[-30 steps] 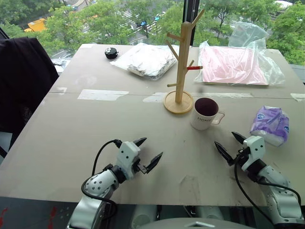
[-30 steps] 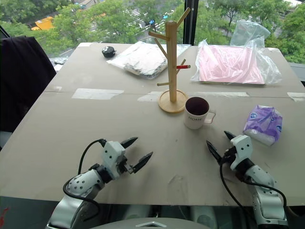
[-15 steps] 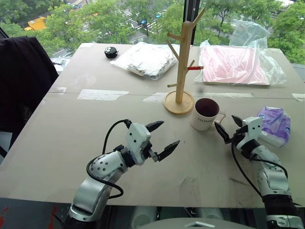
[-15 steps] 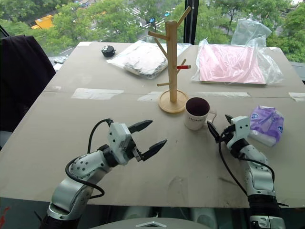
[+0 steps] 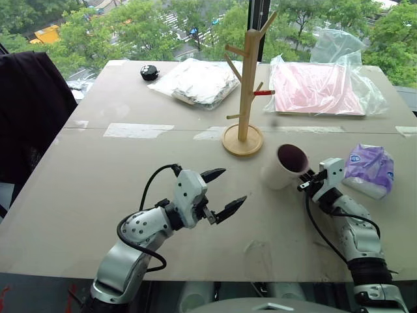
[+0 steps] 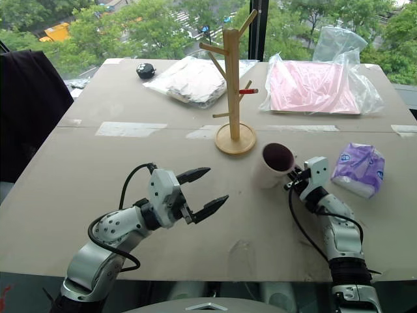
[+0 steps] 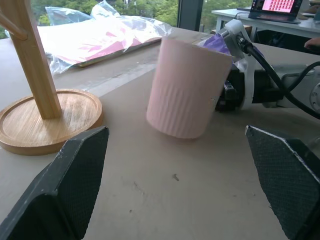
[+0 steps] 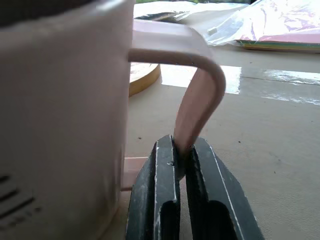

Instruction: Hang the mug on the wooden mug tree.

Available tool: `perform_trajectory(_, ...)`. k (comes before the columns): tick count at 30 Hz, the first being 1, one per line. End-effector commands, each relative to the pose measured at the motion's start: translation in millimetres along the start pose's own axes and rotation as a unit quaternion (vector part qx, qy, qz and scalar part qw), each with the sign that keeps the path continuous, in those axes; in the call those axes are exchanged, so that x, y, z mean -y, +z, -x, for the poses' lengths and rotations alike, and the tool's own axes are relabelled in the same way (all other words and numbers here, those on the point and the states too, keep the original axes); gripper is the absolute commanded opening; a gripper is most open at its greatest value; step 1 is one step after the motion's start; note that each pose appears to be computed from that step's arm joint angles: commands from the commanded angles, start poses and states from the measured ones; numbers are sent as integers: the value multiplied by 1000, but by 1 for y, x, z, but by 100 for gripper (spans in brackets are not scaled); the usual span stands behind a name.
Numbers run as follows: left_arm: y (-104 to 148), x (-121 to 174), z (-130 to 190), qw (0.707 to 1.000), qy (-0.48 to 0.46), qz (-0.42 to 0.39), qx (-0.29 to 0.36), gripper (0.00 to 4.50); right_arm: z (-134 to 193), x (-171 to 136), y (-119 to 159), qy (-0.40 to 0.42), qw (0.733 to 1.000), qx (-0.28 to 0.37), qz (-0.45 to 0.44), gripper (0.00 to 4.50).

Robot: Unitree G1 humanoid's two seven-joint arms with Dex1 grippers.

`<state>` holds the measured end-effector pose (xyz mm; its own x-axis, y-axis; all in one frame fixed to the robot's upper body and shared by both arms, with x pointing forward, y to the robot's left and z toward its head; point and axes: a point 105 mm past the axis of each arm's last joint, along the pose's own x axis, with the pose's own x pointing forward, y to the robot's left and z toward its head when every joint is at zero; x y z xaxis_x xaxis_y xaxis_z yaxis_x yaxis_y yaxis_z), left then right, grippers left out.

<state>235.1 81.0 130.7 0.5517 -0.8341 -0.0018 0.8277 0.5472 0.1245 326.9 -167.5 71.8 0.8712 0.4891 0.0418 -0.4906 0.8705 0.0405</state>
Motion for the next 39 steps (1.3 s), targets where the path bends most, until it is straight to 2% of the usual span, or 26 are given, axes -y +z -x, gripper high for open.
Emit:
perform_trajectory(1,17,6,-3,999,-8,-17,34,450,-4,4,23,17,999,14,36,9)
perform_trajectory(5,25,-3,-6,997,30,-3,70,450,-7,5,54,103,985,-9,135,9)
perform_trajectory(12,58,-16,-12,984,71,-33,161,450,-28,15,137,228,930,-35,286,9)
perform_trajectory(17,73,-22,-21,975,103,-46,194,450,-47,12,166,283,892,-45,350,9)
perform_trajectory(23,83,-20,-29,968,132,-40,211,450,-70,9,184,318,858,-58,400,9)
perform_trajectory(27,75,-20,-23,966,152,-23,208,450,-82,-4,200,338,853,-36,396,9)
perform_trajectory(31,72,-21,-21,965,159,-23,207,450,-90,-18,204,360,841,-29,403,9)
perform_trajectory(39,70,-27,-22,964,162,-19,208,450,-105,-25,213,327,846,-51,417,9)
